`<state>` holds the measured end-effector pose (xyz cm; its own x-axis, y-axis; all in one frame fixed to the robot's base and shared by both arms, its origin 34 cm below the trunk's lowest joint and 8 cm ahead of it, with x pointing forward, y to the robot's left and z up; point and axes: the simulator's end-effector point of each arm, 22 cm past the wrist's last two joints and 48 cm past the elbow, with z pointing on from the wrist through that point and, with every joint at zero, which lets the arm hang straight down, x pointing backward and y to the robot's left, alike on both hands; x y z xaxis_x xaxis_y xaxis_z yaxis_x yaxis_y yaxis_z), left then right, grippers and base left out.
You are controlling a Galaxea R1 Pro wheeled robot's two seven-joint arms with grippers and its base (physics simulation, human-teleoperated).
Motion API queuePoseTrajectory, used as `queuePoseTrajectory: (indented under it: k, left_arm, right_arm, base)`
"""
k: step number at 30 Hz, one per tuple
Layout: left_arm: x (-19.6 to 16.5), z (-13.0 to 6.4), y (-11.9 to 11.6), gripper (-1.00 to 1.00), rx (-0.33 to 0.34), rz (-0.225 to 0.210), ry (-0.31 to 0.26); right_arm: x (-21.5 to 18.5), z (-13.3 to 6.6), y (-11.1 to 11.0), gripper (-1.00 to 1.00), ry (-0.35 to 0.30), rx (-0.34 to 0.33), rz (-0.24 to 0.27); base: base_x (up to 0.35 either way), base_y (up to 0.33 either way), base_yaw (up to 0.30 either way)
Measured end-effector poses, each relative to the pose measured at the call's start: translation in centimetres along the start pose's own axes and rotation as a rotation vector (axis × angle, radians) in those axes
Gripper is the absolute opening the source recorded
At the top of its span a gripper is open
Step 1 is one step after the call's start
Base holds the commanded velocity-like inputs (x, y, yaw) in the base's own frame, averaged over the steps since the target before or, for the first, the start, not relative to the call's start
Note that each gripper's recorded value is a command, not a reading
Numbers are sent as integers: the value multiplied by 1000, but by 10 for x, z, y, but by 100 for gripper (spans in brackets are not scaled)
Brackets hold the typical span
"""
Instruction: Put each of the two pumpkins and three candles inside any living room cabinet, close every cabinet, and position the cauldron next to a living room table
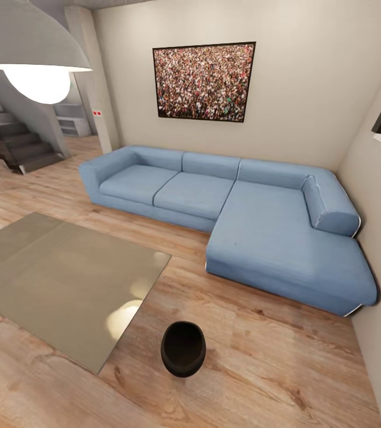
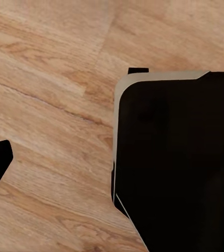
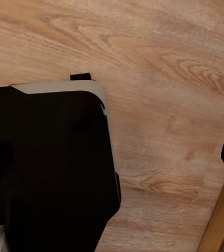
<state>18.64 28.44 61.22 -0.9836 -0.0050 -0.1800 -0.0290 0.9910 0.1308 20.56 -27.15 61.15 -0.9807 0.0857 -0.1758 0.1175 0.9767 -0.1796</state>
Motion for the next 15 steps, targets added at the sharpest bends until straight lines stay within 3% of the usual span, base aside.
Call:
queuePoseTrajectory:
  k: [15]
  left_arm:
    - [-8, 0, 1, 100, -4, -4, -20]
  right_arm:
    - [-8, -1, 0, 100, -19, -2, 4]
  base:
    - [0, 0, 0]
